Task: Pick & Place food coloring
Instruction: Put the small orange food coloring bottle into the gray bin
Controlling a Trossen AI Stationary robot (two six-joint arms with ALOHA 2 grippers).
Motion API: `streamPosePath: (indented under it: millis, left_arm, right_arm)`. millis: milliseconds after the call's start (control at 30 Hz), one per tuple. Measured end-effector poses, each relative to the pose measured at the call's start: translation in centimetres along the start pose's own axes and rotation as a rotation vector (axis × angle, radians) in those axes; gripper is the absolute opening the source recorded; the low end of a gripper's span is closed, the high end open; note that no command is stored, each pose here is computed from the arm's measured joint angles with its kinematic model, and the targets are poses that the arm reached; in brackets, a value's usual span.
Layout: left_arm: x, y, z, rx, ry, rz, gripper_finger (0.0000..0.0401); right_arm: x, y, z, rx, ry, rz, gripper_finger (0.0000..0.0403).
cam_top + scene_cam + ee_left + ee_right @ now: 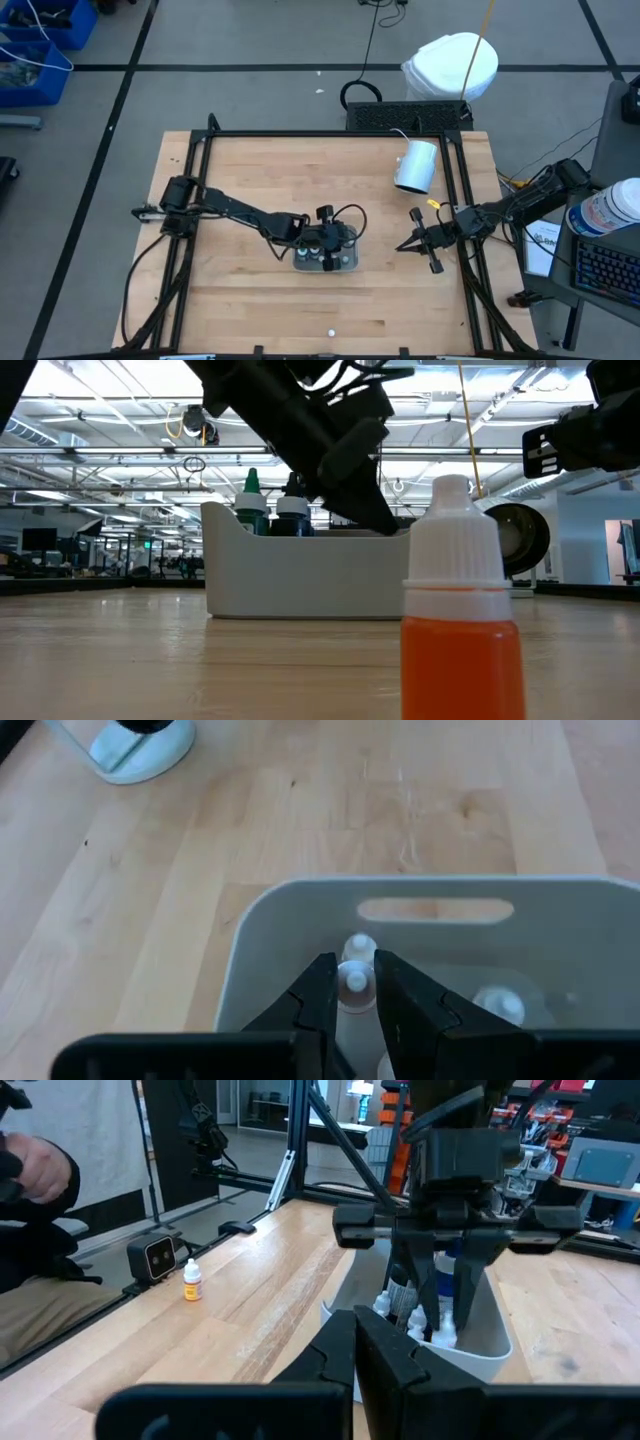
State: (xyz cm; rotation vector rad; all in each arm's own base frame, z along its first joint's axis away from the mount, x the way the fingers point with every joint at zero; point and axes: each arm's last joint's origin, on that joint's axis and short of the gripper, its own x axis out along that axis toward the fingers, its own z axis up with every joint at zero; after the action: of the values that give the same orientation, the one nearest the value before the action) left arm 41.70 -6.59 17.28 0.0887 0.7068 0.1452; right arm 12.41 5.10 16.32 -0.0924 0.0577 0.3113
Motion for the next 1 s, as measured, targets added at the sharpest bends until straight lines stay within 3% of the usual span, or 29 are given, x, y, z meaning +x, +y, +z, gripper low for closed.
streamPosePath:
  millis: [467,833,1000]
  left_arm:
    - [0.4,0.2,-0.3,0.008,0.024,-0.008,0.0067]
    - [-1.2,1.9,4.0,-0.003,0.140,-0.052,0.0067]
    - [-1.1,2.3,4.0,-0.005,0.167,-0.059,0.0067]
  right_arm:
    - [0.0,0.0,0.0,0.003,0.000,0.000,0.0000]
    - [0.0,0.0,0.0,-0.007,0.000,0.000,0.0000]
    - [0.0,0.0,0.0,-0.016,0.000,0.000,0.0000]
